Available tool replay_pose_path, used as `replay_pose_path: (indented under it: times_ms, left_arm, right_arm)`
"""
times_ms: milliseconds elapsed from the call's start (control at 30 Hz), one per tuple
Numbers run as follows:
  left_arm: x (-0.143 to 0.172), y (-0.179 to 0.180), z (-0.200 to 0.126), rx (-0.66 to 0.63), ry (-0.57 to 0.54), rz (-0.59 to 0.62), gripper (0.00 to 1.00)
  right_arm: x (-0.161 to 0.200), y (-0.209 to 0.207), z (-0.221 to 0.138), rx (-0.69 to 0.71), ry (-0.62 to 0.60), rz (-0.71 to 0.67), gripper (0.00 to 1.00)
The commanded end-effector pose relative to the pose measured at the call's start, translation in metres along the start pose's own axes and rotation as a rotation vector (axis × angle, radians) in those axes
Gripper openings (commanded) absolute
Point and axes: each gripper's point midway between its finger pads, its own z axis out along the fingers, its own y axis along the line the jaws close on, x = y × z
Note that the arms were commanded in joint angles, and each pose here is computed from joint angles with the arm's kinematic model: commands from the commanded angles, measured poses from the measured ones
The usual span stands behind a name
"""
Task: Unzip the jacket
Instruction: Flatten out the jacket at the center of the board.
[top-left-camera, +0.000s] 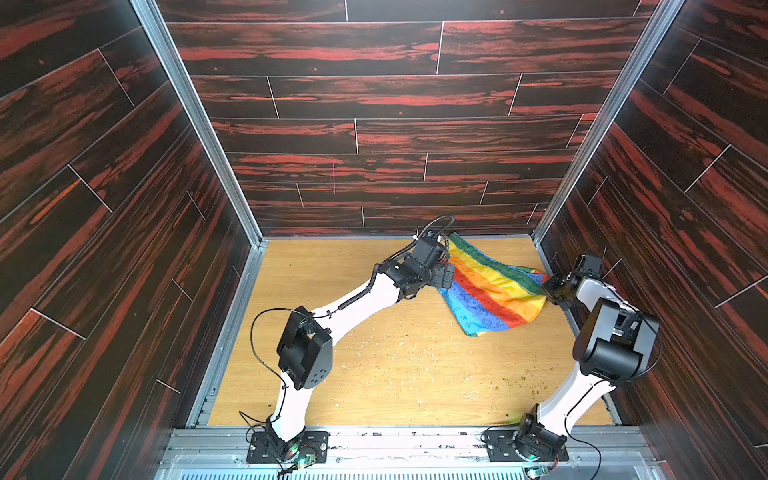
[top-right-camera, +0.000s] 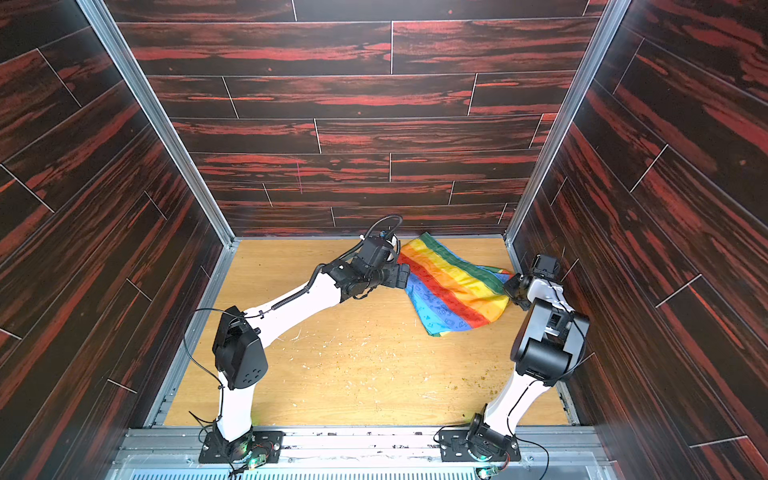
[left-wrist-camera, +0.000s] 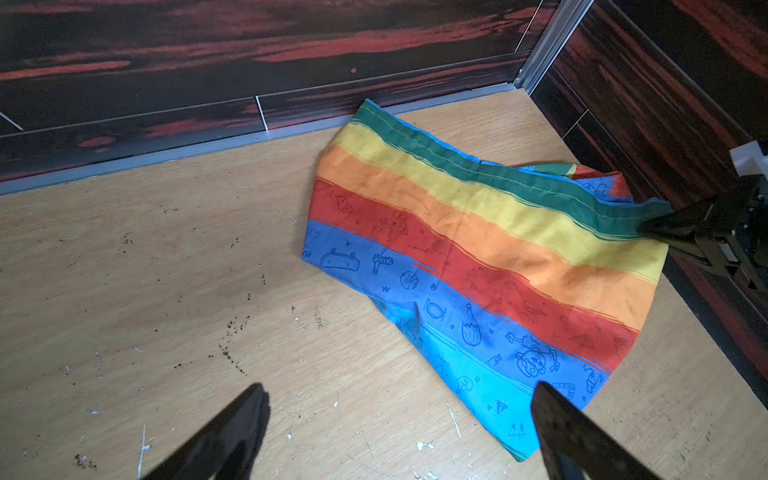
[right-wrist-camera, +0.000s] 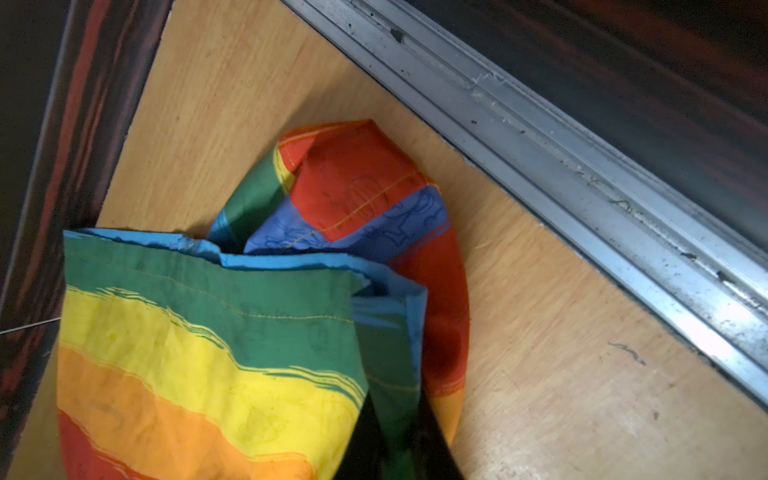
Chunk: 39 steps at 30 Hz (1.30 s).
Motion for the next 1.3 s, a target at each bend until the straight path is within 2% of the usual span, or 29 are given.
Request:
replay_pose_path:
  times_ms: [0,100,200,333,400,467,567,733,867,933,1000,1033,1067,1100,1133,1200,1267]
  left_arm:
    - [-0.008,0.01,-0.011,-0.026,-0.019,-0.026,0.99]
    - [-0.012,0.025,-0.015,-0.05,-0.031,-0.071,0.99]
    - [-0.019,0.046,-0.021,-0.08,-0.057,-0.13,0.99]
    - [-0.027,0.086,-0.036,-0.146,-0.098,-0.223,0.99]
    - [-0.027,0.107,-0.047,-0.19,-0.12,-0.251,0.99]
    - [-0.028,0.131,-0.062,-0.246,-0.149,-0.275,0.99]
    - [-0.023,0.163,-0.082,-0.326,-0.175,-0.303,0.99]
    - [-0.005,0.211,-0.104,-0.443,-0.184,-0.36,0.99]
    - [0.002,0.23,-0.103,-0.482,-0.163,-0.338,0.99]
    - [0.004,0.228,-0.09,-0.474,-0.118,-0.307,0.99]
    - [0.005,0.222,-0.072,-0.431,-0.074,-0.295,0.99]
    - [0.008,0.217,-0.06,-0.398,-0.05,-0.291,1.0]
    - [0.014,0.213,-0.044,-0.373,-0.023,-0.289,1.0]
    - [0.016,0.21,-0.034,-0.355,-0.006,-0.291,1.0]
    - [0.019,0.208,-0.023,-0.347,0.01,-0.293,1.0]
    - [0.029,0.206,-0.003,-0.339,0.049,-0.283,1.0]
    - [0.041,0.203,0.016,-0.352,0.105,-0.236,1.0]
  right_arm:
    - [-0.007,0.013,-0.013,-0.033,-0.015,-0.017,0.02]
    - [-0.007,0.028,-0.019,-0.069,-0.019,-0.05,0.0]
    - [0.0,0.062,-0.031,-0.149,-0.031,-0.117,0.0]
    - [0.039,0.133,-0.057,-0.315,-0.027,-0.291,0.0]
    - [0.082,0.173,-0.076,-0.425,-0.003,-0.416,0.0]
    - [0.14,0.205,-0.095,-0.514,0.046,-0.562,0.0]
    - [0.237,0.224,-0.119,-0.64,0.174,-0.75,0.0]
    - [0.387,0.189,-0.158,-0.755,0.432,-1.043,0.0]
    - [0.46,0.174,-0.189,-0.793,0.554,-1.187,0.0]
    - [0.461,0.174,-0.182,-0.711,0.517,-1.172,0.05]
    - [0.439,0.172,-0.17,-0.615,0.394,-1.098,0.16]
    - [0.421,0.17,-0.167,-0.563,0.308,-1.058,0.34]
    - [0.403,0.168,-0.169,-0.527,0.232,-1.018,0.62]
    - [0.387,0.166,-0.172,-0.504,0.168,-0.992,0.8]
    - [0.37,0.165,-0.177,-0.486,0.112,-0.959,0.92]
    - [0.338,0.16,-0.183,-0.445,0.029,-0.872,0.98]
    - [0.308,0.146,-0.173,-0.36,0.017,-0.742,0.96]
